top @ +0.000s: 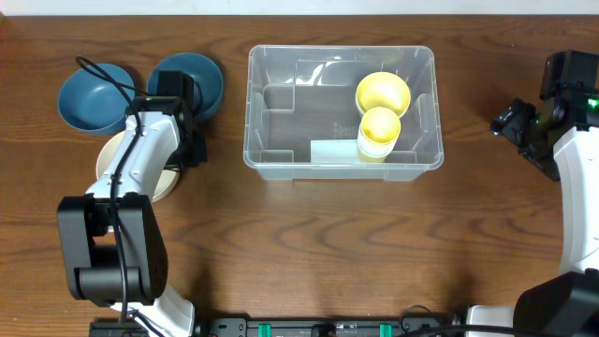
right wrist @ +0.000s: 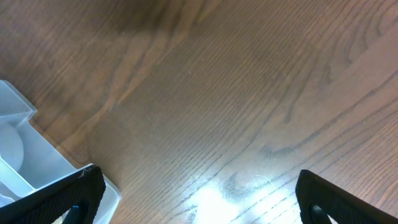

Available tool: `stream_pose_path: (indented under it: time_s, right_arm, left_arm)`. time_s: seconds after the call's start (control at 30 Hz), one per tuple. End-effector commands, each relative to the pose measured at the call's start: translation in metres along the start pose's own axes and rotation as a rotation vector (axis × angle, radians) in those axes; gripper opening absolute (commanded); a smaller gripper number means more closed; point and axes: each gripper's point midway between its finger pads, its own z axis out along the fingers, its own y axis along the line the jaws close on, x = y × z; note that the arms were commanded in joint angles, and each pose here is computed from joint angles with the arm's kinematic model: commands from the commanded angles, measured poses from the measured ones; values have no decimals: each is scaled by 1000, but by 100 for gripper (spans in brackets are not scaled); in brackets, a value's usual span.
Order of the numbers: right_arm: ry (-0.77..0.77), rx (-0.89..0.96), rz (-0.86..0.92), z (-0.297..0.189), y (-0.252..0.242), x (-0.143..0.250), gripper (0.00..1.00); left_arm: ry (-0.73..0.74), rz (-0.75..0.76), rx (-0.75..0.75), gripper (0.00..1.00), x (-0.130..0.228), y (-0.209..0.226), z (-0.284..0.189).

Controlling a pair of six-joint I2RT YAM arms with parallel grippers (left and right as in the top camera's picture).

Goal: Pack container
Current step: 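Move the left gripper over the cream bowl and lower toward it, then grasp the cream bowl rim with the left gripper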

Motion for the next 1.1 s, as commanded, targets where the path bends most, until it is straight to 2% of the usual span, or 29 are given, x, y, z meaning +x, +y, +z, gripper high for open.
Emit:
stream_pose_path:
  time_s: [0.0, 0.43, 0.67, 1.07]
  right_arm:
    - [-12, 4, 22, -1, -2, -5, 99]
    - [-11, 4, 21, -2, -2, -5, 99]
    - [-11, 4, 21, -2, -2, -5, 99]
    - [-11, 4, 21, -2, -2, -5, 99]
  left_arm:
    - [-8, -7, -10, 24, -4, 3, 0]
    - [-19, -11, -14, 25, -5, 3, 4]
    - [-26, -21, -18, 38, -7, 7, 4]
    - [-22, -68, -24, 38, -6, 22, 13]
